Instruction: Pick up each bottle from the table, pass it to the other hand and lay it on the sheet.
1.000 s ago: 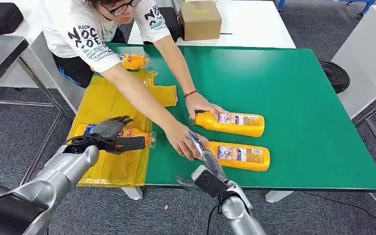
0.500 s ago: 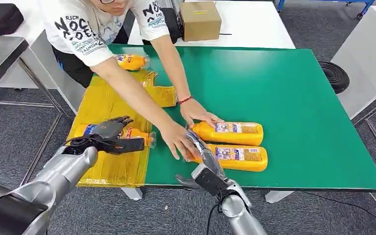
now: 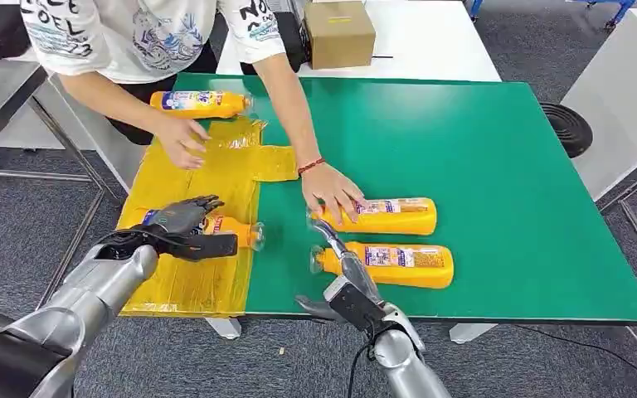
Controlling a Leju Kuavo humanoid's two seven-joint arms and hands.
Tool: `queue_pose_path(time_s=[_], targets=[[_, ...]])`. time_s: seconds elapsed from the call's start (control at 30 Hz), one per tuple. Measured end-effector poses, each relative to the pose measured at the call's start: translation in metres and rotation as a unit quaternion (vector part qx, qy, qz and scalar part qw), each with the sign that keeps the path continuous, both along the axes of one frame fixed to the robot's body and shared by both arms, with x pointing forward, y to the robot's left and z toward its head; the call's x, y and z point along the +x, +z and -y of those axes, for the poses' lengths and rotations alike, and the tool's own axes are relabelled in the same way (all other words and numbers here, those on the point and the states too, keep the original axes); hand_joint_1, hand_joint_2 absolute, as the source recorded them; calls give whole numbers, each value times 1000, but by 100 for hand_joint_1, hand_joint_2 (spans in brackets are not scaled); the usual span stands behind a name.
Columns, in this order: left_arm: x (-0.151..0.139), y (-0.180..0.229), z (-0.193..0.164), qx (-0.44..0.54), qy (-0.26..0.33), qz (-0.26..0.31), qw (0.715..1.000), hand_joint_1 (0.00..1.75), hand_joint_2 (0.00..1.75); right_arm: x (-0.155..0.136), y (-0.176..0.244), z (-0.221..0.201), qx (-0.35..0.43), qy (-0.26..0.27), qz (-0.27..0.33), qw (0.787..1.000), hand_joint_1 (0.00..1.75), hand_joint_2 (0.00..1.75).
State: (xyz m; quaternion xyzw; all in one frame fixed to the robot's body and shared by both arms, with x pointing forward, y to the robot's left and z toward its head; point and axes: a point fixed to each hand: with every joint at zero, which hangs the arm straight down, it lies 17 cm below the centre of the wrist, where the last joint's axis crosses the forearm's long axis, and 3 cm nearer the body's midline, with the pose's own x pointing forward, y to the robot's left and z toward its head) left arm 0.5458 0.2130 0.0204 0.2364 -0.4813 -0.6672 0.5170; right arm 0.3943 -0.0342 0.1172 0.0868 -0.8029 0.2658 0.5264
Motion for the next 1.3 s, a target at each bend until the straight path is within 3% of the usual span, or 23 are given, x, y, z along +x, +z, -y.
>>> queue_pose_path(time_s=[0.7,1.13,1.3], targets=[[10,35,0,2,-37,39,999,0,175,1,-4,5,4,-4,-6,1000,0,175],[-5,32,-63,62,-63,15,996,0,175,5,-1,7,11,-1,-2,1000,0,175],[-16,38,-66,35,-86,-5,996,0,175,6,-2,7,13,0,-4,1000,0,175]])
